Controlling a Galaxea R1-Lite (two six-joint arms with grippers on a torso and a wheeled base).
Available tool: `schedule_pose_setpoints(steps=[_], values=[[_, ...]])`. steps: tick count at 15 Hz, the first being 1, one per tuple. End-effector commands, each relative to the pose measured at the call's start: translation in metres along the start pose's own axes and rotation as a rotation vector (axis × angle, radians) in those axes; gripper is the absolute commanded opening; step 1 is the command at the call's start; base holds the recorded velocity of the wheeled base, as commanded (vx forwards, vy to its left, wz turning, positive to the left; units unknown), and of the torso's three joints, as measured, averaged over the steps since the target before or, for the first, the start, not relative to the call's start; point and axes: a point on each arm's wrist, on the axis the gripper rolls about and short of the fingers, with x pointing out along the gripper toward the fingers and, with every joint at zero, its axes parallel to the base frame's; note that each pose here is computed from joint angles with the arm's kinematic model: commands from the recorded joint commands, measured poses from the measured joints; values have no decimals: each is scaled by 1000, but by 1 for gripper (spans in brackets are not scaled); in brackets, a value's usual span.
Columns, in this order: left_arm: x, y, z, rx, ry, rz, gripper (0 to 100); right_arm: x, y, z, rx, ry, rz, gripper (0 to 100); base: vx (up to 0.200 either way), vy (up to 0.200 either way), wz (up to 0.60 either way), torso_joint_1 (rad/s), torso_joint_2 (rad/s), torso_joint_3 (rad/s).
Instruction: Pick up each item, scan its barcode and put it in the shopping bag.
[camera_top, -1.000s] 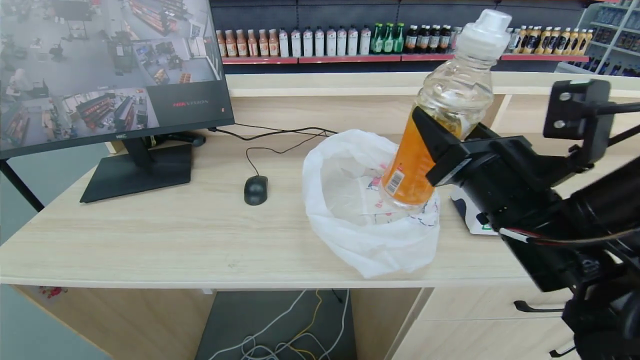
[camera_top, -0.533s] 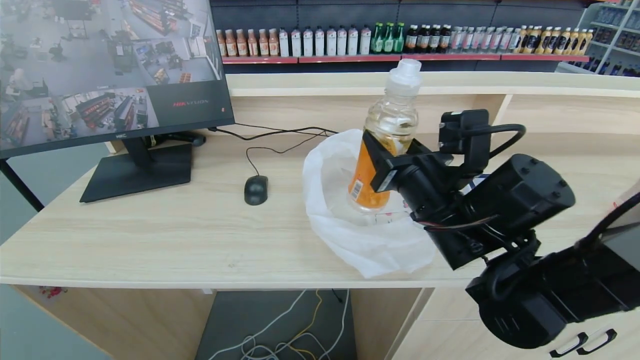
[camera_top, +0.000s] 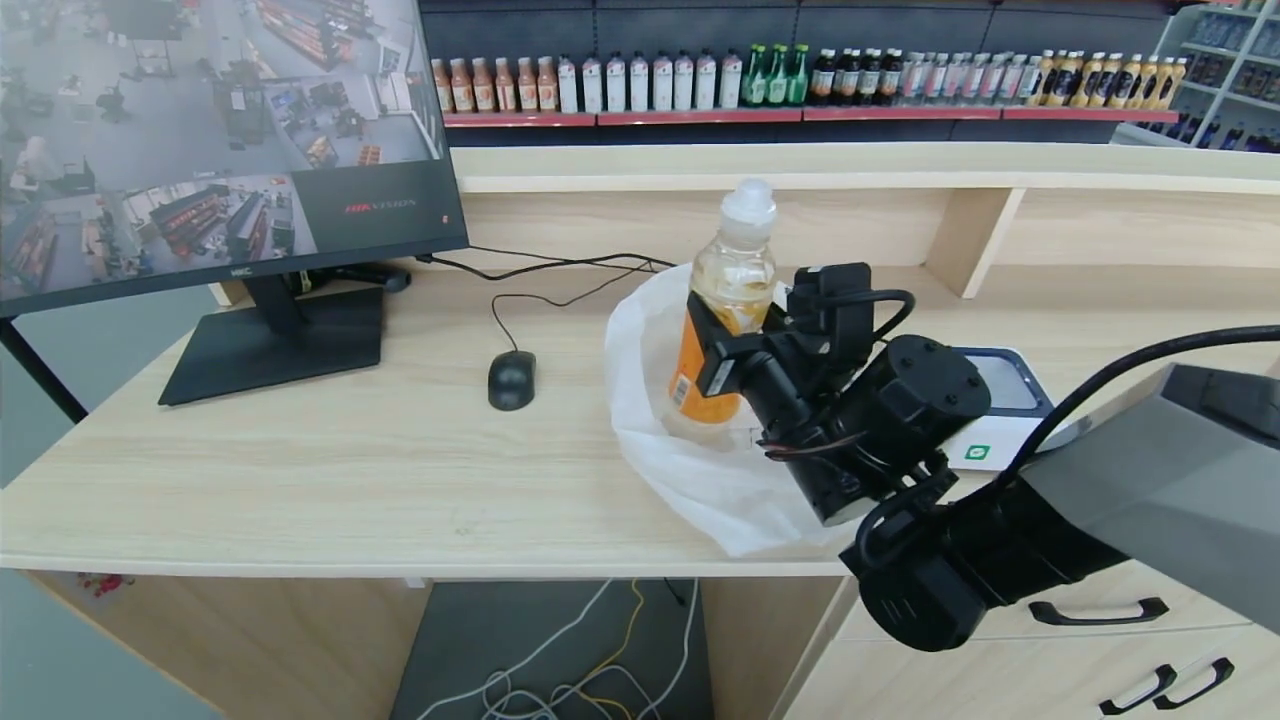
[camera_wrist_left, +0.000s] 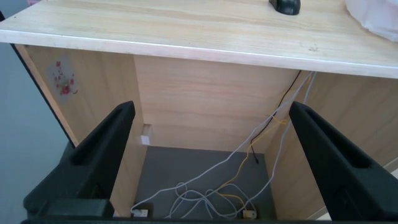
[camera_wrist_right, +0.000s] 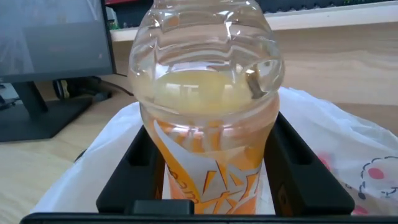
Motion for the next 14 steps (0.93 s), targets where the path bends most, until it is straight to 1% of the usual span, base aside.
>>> schedule_pose_setpoints(steps=[1,6,8,14], values=[[0,0,0,-1,0,1,100,2,2,-15,-6,21,1,0,0,0,0,0,0,0],[0,0,0,-1,0,1,100,3,3,-30,-15,48,5,0,0,0,0,0,0,0],[0,0,0,-1,2,1,100,4,7,-35,-14,53,9,0,0,0,0,0,0,0],[0,0,0,-1,2,1,100,6,7,-33,-12,44,9,0,0,0,0,0,0,0]])
